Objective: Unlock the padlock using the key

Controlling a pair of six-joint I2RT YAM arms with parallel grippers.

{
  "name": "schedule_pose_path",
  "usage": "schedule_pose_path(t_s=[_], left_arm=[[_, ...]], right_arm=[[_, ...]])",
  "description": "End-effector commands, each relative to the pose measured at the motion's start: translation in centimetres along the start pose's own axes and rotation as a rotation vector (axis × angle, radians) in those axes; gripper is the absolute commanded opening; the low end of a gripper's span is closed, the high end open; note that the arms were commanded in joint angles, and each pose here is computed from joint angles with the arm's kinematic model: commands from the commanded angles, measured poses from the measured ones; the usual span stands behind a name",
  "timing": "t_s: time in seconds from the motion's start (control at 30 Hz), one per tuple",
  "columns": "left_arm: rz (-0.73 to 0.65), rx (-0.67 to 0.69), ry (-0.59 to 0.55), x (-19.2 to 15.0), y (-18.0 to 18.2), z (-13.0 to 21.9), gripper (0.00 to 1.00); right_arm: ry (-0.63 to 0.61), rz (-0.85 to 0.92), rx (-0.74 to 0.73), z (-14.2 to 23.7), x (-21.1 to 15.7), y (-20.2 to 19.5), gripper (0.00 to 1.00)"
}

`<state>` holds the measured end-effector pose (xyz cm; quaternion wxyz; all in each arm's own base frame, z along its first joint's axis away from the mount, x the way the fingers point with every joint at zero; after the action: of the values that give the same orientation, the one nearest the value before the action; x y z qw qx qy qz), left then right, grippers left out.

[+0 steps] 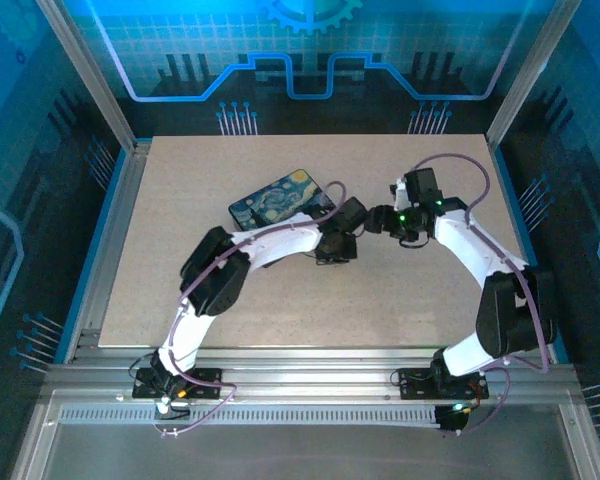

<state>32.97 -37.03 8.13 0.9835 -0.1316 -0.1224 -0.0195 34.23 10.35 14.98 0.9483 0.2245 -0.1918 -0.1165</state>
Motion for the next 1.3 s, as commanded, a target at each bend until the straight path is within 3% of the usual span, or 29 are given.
schedule_pose_path(t_s=[0.0,0.17,0.4,0.57,0.77,0.97,1.27], left_arm=[[-0.057,-0.052,0.067,-1.5,-2.8,-0.8,0.05],[-0.083,-0.084,0.112,-2.2,-3.4,-1.6,0.27],[-0.063,-0.119,0.021,0.5,-1.0,3.3,0.44],[0.010,-0.106,-0.007,1.3,3.3,5.3,0.46],[0.078,-0.119,-0.018,-0.2,6.6,6.5,0.46],[0.102,-0.126,-0.011,-1.2,7.2,6.8,0.46],[0.078,-0.160,-0.020,0.0,5.8,7.2,0.46]], right_arm=[[-0.021,-0.086,-0.040,1.2,-0.2,-2.4,0.71],[-0.012,-0.146,-0.043,1.5,-0.5,-5.0,0.69],[0.075,-0.115,0.041,0.0,-2.3,-3.8,0.67],[0.156,-0.070,0.075,-2.0,-4.4,-1.8,0.64],[0.246,-0.077,0.029,-3.7,-7.5,-1.4,0.56],[0.317,-0.194,-0.025,-4.7,-11.1,-2.7,0.49],[0.261,-0.341,0.007,-5.6,-11.7,-2.5,0.44]])
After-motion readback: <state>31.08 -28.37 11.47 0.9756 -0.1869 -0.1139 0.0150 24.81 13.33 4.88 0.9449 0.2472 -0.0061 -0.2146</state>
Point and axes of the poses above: each hand's point on the last joint's axis, 136 mm out from that joint toward the fingers, its own z axis back along the fingers, its own y axis along the line the jaws close on, x = y × z, the point moved 3 cm from there along z, back along the fingers, and after that the axes turned 7 degrees about -z, right-handed, at the moved point
